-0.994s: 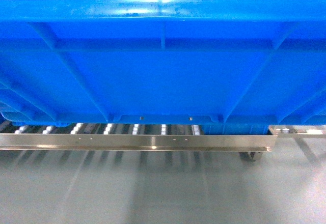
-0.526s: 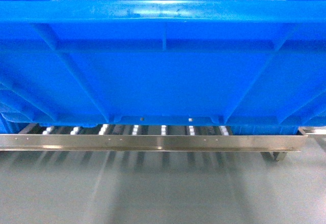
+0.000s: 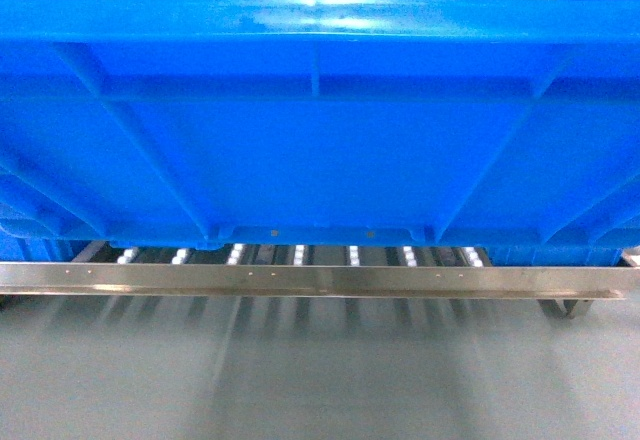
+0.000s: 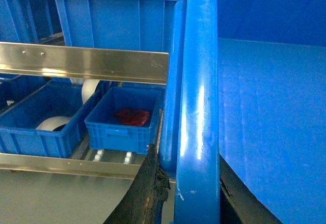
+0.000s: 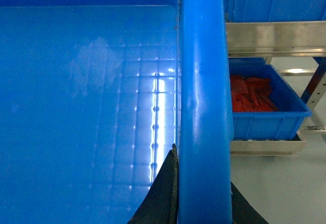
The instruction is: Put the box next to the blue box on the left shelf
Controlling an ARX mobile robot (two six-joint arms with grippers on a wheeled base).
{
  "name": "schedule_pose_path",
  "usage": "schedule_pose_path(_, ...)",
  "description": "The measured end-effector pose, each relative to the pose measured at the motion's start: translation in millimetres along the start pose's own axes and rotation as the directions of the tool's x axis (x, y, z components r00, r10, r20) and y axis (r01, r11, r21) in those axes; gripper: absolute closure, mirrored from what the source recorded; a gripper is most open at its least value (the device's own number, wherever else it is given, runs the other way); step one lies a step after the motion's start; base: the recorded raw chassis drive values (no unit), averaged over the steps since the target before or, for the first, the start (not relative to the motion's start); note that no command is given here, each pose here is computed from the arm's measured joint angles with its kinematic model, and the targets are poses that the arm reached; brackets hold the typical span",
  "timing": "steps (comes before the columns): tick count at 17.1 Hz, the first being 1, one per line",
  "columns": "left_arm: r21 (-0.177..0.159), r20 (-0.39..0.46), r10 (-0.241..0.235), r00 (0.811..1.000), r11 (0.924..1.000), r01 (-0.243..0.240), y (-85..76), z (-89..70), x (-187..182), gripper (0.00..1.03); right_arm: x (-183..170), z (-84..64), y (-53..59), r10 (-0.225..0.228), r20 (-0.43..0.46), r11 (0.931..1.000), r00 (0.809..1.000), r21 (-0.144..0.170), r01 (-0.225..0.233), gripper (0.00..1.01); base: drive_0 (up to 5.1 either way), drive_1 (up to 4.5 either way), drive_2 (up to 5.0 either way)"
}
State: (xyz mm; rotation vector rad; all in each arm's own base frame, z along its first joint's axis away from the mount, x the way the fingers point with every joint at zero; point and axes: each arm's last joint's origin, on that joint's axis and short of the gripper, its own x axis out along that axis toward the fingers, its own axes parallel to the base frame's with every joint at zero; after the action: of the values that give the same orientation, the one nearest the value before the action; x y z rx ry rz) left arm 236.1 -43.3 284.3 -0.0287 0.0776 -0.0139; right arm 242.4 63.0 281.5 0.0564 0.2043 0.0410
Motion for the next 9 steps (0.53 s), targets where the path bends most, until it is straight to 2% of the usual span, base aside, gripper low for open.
schedule_pose_path(6,-0.001,0.001,-0.002,1.000,1.0000,0.002,0.0,0.1,0.0,0.87,-0.1,0.1,-0.2,-0.001,0.000,1.0000,1.000,0.000,0.001,0.93,-4.8,1.61,3.4)
schedule_pose_path(9,-0.002,0.006,-0.002,1.000,1.0000,0.002,-0.1,0.6,0.0,0.87,-0.1,0.4,-0.3,-0.002,0.003,1.0000,1.000,0.001,0.002,0.93,0.0,0.00,0.0)
